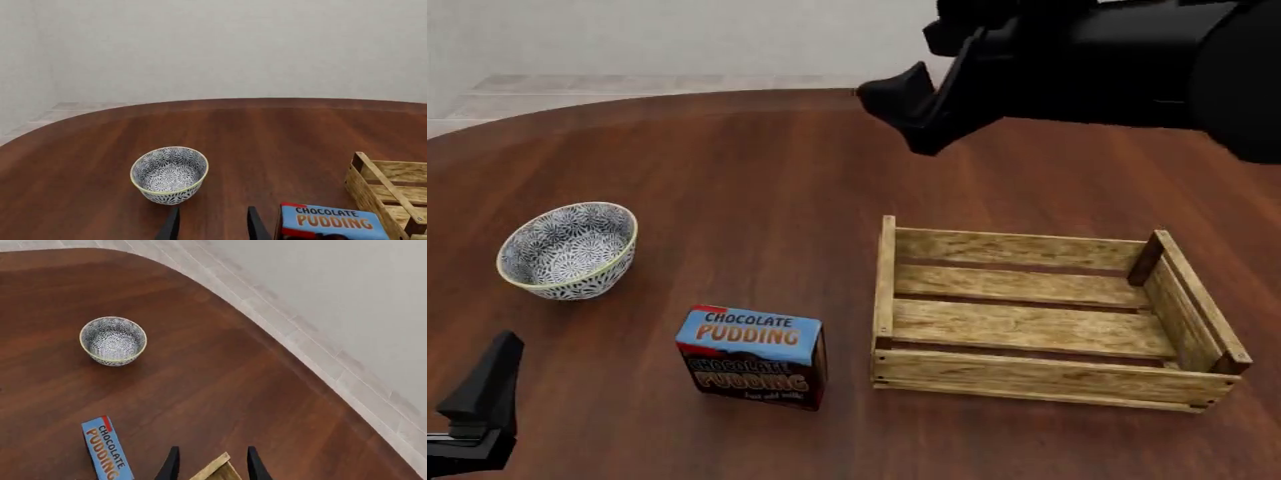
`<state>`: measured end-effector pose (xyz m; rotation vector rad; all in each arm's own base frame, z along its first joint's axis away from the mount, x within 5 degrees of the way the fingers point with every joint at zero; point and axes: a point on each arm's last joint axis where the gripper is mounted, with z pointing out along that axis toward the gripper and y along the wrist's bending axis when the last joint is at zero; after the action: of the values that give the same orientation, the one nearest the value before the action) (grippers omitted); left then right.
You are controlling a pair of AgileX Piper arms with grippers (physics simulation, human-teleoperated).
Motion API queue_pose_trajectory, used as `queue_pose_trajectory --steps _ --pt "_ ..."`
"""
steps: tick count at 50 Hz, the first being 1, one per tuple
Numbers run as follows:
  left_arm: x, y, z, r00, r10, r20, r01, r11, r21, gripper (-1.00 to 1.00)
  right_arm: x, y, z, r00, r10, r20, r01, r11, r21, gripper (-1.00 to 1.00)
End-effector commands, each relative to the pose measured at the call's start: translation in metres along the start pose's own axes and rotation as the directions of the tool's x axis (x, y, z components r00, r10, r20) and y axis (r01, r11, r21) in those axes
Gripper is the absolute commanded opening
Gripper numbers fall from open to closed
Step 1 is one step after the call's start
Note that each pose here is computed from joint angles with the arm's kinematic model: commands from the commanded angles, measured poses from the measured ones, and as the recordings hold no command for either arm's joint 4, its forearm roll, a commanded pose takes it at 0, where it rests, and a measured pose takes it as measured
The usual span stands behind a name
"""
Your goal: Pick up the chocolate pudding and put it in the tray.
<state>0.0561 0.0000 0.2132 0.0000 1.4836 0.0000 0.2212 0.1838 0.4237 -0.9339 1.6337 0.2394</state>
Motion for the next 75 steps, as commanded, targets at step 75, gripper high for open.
queue_pose_trajectory --steps 75 --pt "0.0 0.0 0.0 1.0 0.0 0.0 0.0 1.0 0.0 1.0 0.021 0.135 0.099 0.949 -0.233 -0.214 0.129 0.903 -0.41 1.0"
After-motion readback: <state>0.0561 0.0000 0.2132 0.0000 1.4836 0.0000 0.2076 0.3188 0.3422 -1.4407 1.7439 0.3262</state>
